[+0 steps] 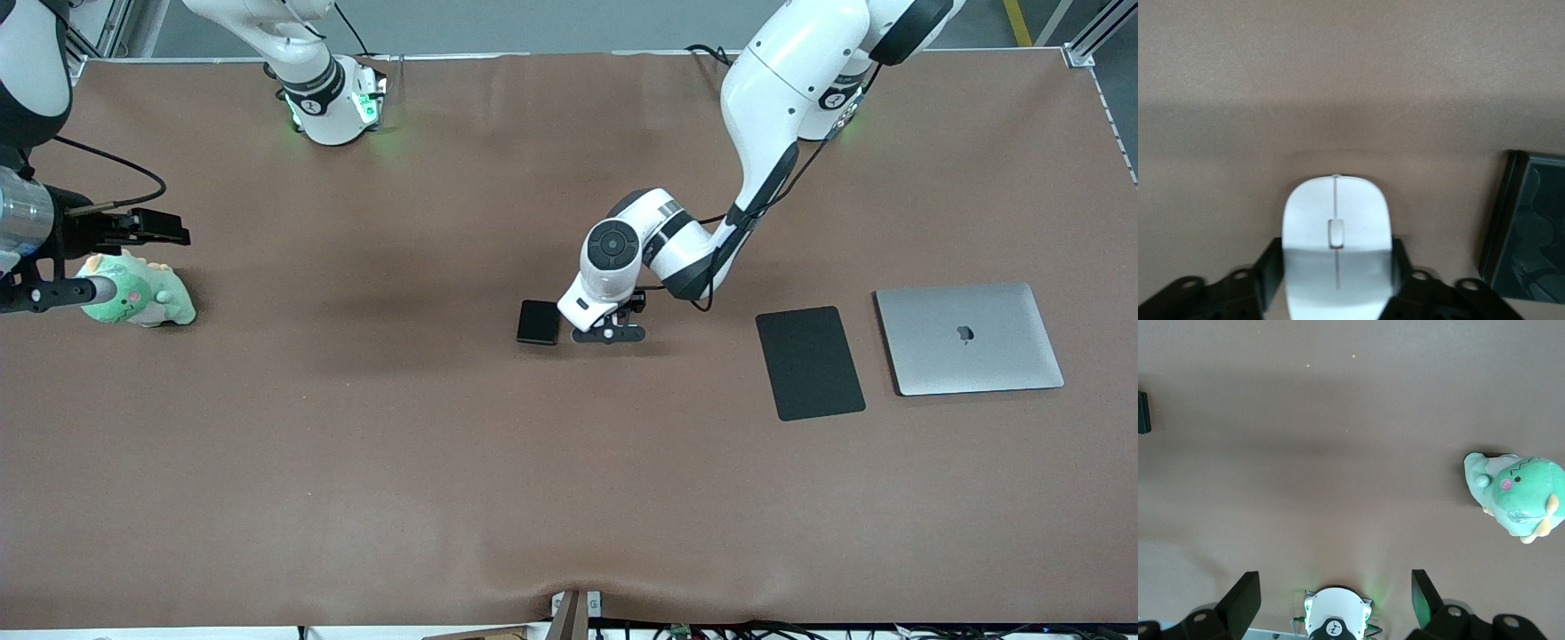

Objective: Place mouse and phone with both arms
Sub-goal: 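Grasp the white mouse with the left gripper while the right arm starts moving, then carry the mouse toward the mouse pad while the right gripper reaches the phone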

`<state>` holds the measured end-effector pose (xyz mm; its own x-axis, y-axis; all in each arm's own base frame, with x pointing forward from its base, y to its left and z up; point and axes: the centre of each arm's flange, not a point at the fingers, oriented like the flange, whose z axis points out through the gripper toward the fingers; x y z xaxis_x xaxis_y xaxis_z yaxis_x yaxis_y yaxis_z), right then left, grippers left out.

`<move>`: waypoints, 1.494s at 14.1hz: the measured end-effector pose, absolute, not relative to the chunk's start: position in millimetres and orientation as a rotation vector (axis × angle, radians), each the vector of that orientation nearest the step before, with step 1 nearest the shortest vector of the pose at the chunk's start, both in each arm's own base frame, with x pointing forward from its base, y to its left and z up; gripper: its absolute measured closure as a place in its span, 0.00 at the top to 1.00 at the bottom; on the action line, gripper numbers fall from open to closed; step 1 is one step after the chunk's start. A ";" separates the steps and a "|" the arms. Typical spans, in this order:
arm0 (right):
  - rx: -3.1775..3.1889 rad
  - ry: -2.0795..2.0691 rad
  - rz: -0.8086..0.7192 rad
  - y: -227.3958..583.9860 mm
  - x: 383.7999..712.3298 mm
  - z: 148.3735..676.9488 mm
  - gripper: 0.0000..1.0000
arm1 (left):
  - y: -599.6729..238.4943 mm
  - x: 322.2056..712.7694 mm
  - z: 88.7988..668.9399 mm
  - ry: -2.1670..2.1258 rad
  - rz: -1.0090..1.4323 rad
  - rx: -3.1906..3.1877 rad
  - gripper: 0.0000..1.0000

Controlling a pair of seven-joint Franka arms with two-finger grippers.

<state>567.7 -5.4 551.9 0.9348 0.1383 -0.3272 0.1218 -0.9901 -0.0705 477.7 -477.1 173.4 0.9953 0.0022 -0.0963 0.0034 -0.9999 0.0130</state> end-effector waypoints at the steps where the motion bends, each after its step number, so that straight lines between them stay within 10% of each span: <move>1: -3.037 -0.227 0.544 2.9 566.4 549.3 1.00 | -477.5 478.1 173.7 0.004 -0.150 3.124 0.61; 14: -2.933 -0.205 0.641 63.0 579.0 503.5 1.00 | -308.4 619.8 325.1 0.104 0.087 3.135 0.61; 21: -2.960 -0.098 0.609 125.6 584.6 483.7 1.00 | -141.9 663.9 306.9 0.059 0.011 3.167 0.61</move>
<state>584.6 125.6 483.7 0.9170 0.0869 -0.3894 0.0395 -0.9910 -0.1281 663.9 -141.9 306.9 0.9993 0.0373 0.0075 0.0374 -0.9990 -0.0257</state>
